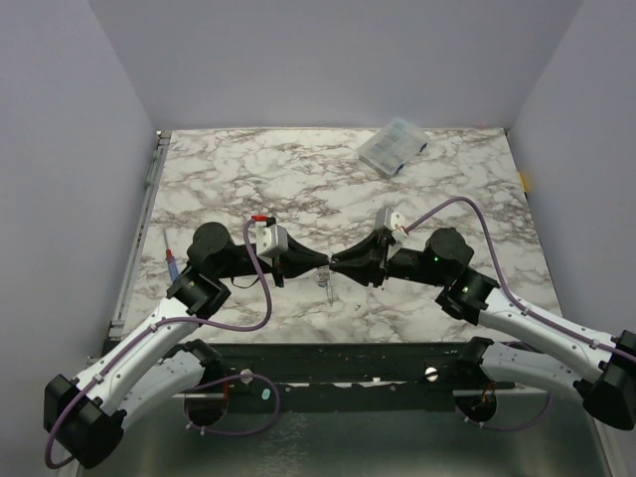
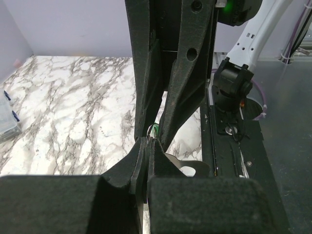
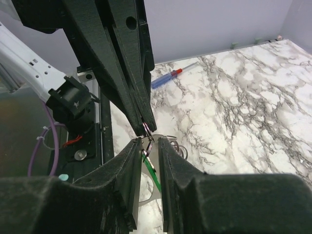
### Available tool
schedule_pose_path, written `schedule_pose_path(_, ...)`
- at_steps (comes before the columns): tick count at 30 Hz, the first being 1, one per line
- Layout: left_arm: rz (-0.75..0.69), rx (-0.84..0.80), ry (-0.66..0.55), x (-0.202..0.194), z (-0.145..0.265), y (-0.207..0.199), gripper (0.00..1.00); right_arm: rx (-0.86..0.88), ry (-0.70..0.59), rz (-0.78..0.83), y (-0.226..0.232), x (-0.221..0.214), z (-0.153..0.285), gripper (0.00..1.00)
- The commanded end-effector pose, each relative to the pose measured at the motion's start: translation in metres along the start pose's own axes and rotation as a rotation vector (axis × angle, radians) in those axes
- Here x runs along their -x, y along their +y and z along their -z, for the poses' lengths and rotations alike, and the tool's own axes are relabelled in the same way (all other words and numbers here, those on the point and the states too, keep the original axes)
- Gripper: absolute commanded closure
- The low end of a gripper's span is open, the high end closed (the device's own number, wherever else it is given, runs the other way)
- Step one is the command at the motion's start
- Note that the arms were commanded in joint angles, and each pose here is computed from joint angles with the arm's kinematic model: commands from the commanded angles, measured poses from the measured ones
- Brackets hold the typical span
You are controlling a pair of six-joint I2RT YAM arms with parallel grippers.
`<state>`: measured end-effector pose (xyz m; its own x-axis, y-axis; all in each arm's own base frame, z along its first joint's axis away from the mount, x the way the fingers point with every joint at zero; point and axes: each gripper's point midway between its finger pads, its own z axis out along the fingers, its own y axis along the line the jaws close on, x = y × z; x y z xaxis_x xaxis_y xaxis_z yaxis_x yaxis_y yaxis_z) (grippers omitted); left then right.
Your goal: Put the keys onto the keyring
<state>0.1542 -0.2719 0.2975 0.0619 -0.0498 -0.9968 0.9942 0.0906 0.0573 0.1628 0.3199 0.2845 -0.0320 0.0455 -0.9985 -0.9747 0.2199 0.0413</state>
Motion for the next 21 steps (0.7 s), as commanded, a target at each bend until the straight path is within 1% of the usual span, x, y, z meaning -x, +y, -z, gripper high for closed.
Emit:
schedule_pose_path(1, -0.024, -0.017, -0.033, 0.009, 0.001, -0.004, 1.0, -0.028, -0.023, 0.011, -0.004, 0.003, -0.001, 0.74)
schedule_pose_path(7, -0.024, -0.026, -0.038, 0.01, 0.001, -0.006, 1.0, -0.028, -0.037, 0.018, -0.004, 0.005, -0.001, 0.82)
schedule_pose_path(11, -0.026, -0.029, -0.046, 0.012, 0.002, -0.008, 1.0, -0.026, -0.042, 0.024, -0.004, 0.005, -0.001, 0.95)
schedule_pose_path(16, -0.032, -0.033, -0.072, 0.019, 0.003, -0.01, 1.0, -0.018, -0.05, 0.031, -0.003, 0.004, 0.0, 0.99)
schedule_pose_path(21, -0.034, -0.032, -0.083, 0.021, 0.004, -0.011, 1.0, 0.035, -0.104, 0.078, 0.008, 0.012, 0.003, 0.99)
